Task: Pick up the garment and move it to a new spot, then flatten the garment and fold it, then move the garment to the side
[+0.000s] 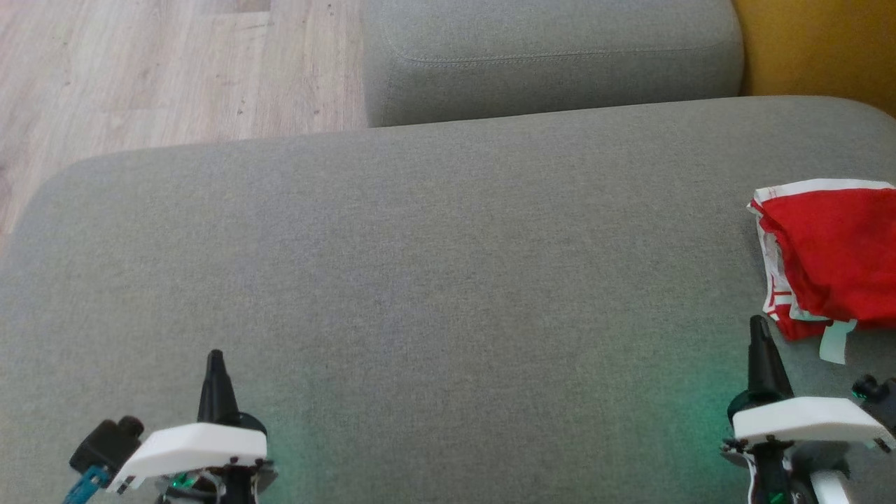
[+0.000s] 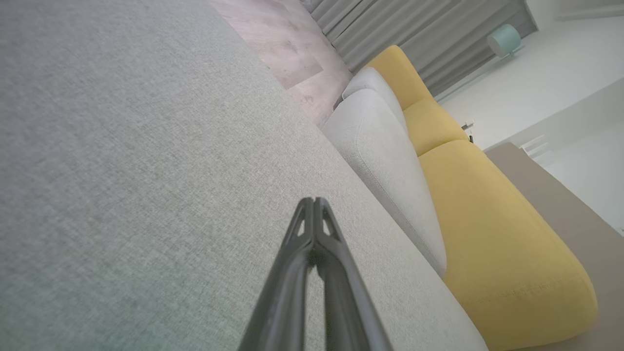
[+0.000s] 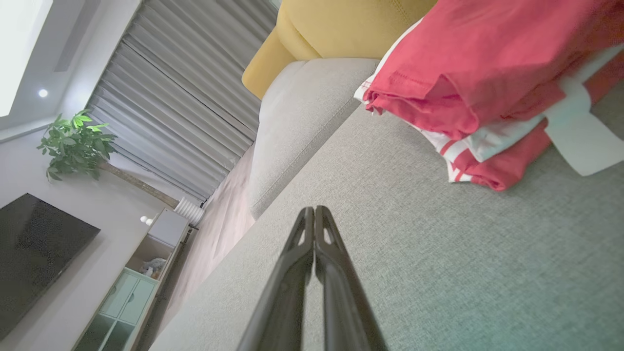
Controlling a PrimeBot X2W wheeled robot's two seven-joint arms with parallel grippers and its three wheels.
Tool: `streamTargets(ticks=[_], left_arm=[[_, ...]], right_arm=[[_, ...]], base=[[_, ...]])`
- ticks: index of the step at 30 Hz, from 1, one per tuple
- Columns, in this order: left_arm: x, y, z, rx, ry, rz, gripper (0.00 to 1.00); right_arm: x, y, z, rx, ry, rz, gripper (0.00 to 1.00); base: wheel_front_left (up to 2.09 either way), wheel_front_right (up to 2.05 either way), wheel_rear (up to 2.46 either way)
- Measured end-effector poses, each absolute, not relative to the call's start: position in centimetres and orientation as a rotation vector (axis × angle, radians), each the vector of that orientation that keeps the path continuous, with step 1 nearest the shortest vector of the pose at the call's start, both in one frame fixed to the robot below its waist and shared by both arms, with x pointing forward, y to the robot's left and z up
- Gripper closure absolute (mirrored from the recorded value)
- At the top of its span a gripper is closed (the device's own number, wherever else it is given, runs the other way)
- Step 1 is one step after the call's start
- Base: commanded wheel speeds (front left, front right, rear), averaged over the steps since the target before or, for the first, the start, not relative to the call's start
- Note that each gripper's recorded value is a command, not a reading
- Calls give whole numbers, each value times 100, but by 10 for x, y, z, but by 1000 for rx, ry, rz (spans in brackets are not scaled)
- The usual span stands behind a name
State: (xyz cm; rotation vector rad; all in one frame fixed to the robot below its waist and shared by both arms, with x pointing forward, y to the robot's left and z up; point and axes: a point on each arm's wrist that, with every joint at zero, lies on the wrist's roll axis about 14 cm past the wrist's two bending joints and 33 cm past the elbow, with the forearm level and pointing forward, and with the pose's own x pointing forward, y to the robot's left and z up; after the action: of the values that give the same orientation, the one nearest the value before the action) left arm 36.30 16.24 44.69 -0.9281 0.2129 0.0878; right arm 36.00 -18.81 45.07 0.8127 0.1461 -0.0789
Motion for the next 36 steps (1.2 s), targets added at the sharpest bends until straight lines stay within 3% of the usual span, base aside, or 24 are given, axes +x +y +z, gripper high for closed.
streamTargets(ticks=[36], left_arm=[[370, 175, 459, -1295, 177, 87, 100]], right_arm=[[365, -199, 459, 1239, 116, -119, 100]], base=[[0, 0, 0]])
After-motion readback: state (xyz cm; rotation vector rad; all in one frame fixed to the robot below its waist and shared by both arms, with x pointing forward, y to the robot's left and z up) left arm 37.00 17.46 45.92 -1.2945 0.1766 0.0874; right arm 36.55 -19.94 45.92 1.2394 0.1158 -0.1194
